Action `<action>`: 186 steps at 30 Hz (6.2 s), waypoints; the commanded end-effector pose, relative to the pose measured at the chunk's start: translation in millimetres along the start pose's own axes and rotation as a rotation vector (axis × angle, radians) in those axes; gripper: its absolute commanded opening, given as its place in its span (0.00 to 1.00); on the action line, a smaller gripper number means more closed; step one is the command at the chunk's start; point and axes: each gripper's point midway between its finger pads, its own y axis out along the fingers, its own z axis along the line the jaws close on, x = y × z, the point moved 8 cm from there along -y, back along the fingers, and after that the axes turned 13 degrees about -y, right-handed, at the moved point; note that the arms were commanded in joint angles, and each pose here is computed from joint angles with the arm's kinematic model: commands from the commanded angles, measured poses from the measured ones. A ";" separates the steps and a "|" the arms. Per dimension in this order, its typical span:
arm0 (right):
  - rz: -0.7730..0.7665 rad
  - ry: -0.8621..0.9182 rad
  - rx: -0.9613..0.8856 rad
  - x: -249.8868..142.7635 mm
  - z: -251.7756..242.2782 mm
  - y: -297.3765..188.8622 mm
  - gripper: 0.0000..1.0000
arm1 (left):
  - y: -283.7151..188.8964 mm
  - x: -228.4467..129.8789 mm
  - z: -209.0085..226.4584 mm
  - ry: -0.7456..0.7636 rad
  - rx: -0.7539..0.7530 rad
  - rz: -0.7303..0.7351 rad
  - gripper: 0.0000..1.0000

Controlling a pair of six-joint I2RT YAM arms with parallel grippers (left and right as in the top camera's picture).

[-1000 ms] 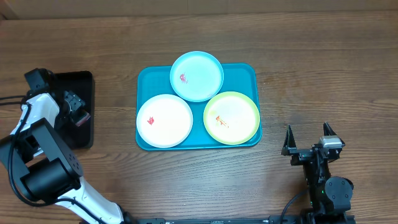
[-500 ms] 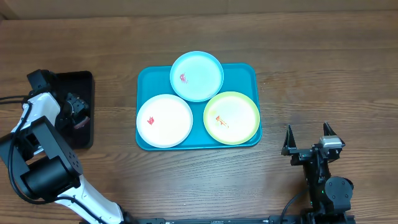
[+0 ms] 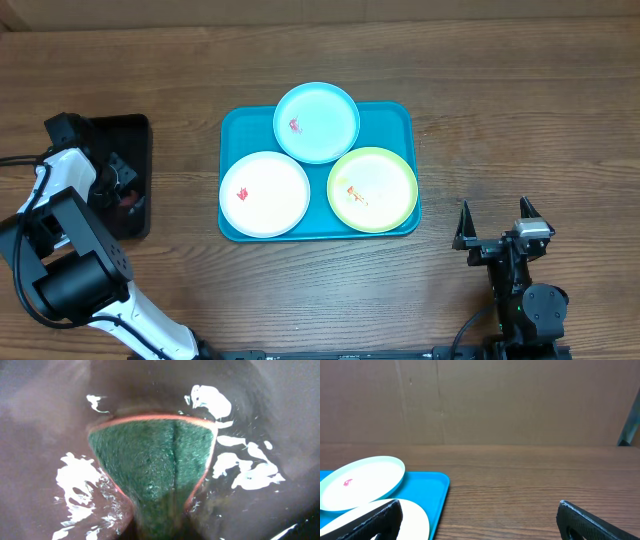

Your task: Clean dirty plates on tray and stack at the side

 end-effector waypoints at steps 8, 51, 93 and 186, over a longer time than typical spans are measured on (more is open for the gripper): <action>-0.002 0.006 0.005 -2.3 0.9 0.2 1.00 | 6.8 2.4 -2.2 0.006 -0.002 -0.008 1.00; -0.002 0.006 0.005 -2.3 0.9 0.2 1.00 | -43.3 28.0 -11.2 0.086 -0.001 -0.068 0.04; -0.002 0.006 0.005 -2.3 0.9 0.2 1.00 | -270.4 -43.6 -61.4 0.173 -0.613 0.145 0.04; 0.032 0.350 1.276 270.3 33.8 18.8 1.00 | -170.1 -142.7 -122.3 0.489 0.017 0.404 0.92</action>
